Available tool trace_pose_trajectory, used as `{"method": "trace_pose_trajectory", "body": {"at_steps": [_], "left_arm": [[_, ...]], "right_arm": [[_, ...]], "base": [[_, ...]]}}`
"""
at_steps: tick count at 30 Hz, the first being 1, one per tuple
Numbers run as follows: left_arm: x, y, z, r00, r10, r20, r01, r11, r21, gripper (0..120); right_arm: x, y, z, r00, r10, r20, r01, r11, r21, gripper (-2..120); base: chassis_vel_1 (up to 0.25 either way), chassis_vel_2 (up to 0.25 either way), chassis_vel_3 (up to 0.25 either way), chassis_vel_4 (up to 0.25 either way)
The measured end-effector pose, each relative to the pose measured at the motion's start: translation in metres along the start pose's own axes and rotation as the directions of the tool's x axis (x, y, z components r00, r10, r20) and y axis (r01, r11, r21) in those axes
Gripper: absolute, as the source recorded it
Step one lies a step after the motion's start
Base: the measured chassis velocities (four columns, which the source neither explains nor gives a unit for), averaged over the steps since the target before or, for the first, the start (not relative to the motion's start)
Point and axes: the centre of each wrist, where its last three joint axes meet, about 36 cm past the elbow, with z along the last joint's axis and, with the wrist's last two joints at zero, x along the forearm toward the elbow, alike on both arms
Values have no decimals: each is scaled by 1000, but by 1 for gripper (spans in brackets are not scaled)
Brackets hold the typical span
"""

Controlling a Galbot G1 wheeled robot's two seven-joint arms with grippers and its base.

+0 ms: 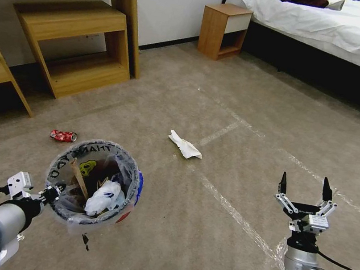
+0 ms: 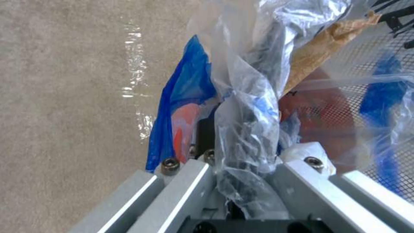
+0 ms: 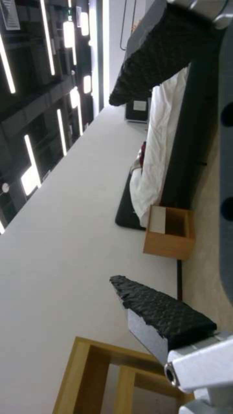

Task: Pick up the trash bin and place the garbage on the floor into it.

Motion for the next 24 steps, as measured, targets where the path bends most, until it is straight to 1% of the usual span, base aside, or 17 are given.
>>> {"method": "trace_pose_trajectory", "body": {"at_steps": [6, 19, 24], "left_arm": [[0, 1, -1, 1000, -6, -3, 6, 1000, 5, 0], [-7, 3, -7, 1000, -9, -6, 9, 1000, 10, 0], [-9, 3, -9, 1000, -8, -8, 8, 1000, 11, 0]], "right_arm": [[0, 3, 2, 1000, 0, -1, 0, 1000, -7, 100], [0, 7, 11, 1000, -7, -4, 7, 1000, -18, 100], [0, 8, 14, 1000, -8, -8, 8, 1000, -22, 100]], "base": [[0, 0, 0, 0], [0, 0, 0, 0], [-94, 70, 91, -72]]}}
